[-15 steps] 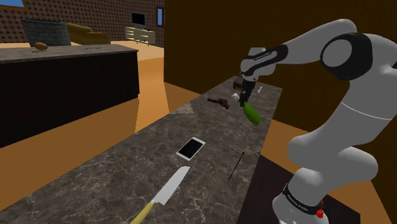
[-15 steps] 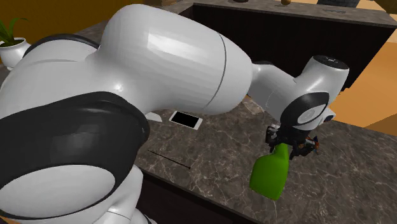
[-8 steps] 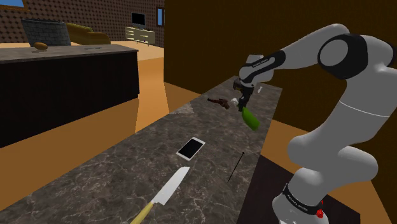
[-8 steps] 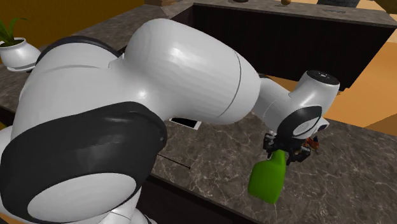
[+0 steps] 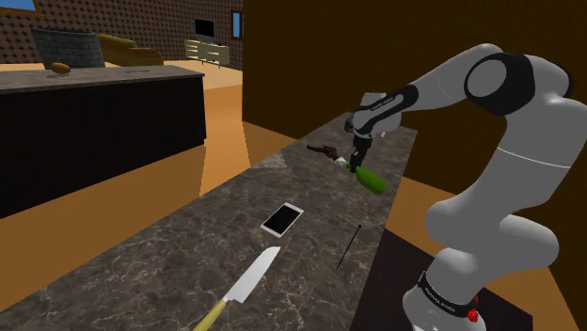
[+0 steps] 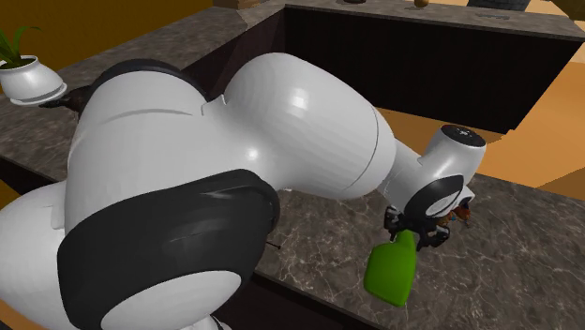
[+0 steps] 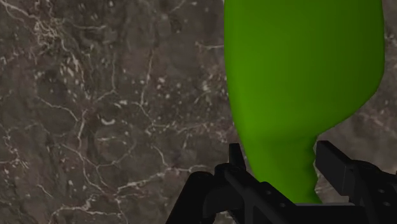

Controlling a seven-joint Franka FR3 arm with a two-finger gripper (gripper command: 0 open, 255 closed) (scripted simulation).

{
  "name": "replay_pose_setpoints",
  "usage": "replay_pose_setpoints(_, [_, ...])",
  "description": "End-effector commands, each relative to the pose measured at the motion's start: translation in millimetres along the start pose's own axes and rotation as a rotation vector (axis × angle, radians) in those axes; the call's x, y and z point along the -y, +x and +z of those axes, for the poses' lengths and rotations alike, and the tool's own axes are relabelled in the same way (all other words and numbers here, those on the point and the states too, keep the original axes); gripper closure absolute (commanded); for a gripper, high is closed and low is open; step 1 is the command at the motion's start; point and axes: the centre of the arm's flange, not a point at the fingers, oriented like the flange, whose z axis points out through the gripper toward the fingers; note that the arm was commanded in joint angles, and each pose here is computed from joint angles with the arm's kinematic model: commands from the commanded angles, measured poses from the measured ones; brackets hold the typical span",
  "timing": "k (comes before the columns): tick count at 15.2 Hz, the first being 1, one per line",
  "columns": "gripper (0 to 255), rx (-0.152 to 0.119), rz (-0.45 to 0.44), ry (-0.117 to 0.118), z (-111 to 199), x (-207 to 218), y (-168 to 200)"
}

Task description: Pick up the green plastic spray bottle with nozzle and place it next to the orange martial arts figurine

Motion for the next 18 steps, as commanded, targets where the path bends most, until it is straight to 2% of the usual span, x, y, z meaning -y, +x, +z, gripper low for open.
replay_pose_setpoints(1, [255, 0.0, 0.0, 0.0, 10.6, 1.7, -0.4])
replay_pose_setpoints(3, [255, 0.0, 0.0, 0.0, 21.1, 2.2, -0.2])
replay_pose_setpoints(11, [255, 0.0, 0.0, 0.0, 21.9, 2.2, -0.2])
replay_pose_setpoints(12, [0, 0.0, 0.0, 0.0, 21.9, 2.2, -0.2])
replay_pose_setpoints(17, [0, 0.0, 0.0, 0.0, 21.9, 2.2, -0.2])
replay_pose_setpoints(18, [0, 0.0, 0.0, 0.0, 8.7, 2.2, -0.2])
